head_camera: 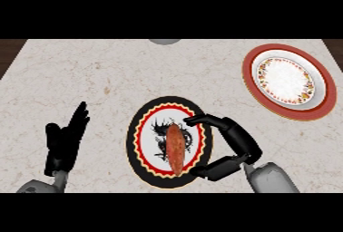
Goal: Pick the sweet potato from the plate and place it in the plate
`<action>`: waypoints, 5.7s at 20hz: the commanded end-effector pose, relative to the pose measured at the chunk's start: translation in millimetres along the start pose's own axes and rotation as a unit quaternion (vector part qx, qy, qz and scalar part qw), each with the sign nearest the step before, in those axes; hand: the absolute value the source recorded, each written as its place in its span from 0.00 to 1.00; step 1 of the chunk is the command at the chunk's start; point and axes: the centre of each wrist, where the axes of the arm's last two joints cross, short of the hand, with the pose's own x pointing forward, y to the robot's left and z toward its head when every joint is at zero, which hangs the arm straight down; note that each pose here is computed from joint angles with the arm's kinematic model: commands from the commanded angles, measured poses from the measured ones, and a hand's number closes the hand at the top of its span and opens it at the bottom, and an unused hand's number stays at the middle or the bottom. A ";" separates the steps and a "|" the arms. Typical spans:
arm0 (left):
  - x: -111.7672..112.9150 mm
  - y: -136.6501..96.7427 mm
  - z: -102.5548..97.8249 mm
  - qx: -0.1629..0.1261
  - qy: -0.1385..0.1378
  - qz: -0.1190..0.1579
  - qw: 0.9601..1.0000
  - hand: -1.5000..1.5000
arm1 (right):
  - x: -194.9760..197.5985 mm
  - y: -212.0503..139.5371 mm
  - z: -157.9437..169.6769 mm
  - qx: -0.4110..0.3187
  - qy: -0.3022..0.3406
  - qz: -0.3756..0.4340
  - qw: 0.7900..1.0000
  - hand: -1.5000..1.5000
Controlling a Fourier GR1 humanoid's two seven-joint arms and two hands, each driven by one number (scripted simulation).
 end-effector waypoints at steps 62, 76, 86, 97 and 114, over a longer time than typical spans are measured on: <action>-1.2 -22.4 -8.5 0.011 -0.003 0.003 1.000 0.50 | 2.4 37.9 -94.2 0.262 0.152 0.398 0.866 1.00; -0.3 -8.1 -5.5 0.006 0.001 -0.011 1.000 0.50 | 64.3 -121.5 -23.8 0.008 0.134 0.488 0.862 1.00; -20.2 -22.1 -1.7 0.011 0.009 0.001 1.000 0.50 | 116.9 -154.7 0.3 -0.201 0.119 0.477 0.847 1.00; -6.6 -21.8 -5.8 -0.003 0.003 0.000 1.000 0.50 | 81.6 -235.9 -13.0 -0.231 0.197 0.480 0.823 1.00; 19.2 -31.2 -10.2 -0.013 -0.009 0.001 1.000 0.50 | 19.2 -270.8 20.4 -0.076 0.375 0.437 0.814 1.00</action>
